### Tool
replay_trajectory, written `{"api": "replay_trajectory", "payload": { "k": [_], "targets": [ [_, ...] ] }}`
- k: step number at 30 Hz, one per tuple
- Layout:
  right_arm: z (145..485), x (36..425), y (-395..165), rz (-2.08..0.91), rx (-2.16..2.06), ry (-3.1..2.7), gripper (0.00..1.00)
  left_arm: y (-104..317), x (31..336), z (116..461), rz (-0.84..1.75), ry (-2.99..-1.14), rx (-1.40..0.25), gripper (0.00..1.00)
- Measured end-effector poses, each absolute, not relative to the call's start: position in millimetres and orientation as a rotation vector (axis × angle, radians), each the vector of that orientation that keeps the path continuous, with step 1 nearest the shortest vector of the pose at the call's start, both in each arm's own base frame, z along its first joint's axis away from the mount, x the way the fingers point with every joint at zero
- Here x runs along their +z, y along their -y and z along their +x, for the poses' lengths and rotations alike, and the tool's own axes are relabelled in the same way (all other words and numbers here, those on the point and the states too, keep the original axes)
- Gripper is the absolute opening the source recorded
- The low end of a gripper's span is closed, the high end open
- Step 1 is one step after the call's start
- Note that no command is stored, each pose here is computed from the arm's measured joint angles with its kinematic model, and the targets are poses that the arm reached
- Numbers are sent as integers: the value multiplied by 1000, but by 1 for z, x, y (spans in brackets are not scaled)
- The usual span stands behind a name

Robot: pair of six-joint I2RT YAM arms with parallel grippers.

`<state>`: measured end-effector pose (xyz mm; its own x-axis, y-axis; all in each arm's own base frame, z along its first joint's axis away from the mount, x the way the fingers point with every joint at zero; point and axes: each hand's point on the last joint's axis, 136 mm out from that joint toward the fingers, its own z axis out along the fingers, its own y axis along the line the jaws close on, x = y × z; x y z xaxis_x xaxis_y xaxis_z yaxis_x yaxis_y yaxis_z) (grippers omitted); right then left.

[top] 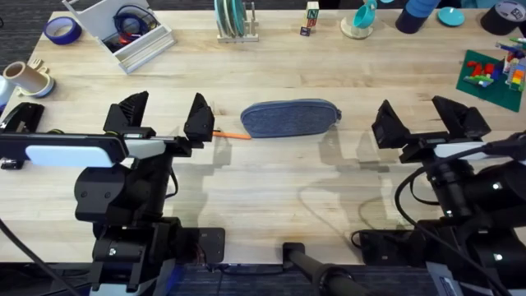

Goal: Unzip the bag, pick up the pens from the table one at a time and place them inside, then zip the bag closed.

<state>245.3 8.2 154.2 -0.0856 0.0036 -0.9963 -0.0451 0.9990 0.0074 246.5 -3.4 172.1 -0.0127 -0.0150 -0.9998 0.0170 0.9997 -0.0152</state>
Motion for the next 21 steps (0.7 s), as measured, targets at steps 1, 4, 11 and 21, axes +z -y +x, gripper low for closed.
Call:
{"api": "replay_trajectory", "payload": {
  "k": [1, 4, 11, 21],
  "targets": [
    [245, 154, -8, -32, 40, -1656, 995, 3, 172, 246, 2, -1583, -25, 995],
    [245, 154, -8, -32, 41, -1656, 996, 3, 172, 246, 2, -1583, -25, 995],
    [245, 154, -8, -33, 41, -1656, 996, 3, 172, 246, 2, -1583, -25, 995],
    [245, 155, -8, -33, 41, -1652, 996, 4, 174, 247, 2, -1576, -26, 993]
  ]
}}
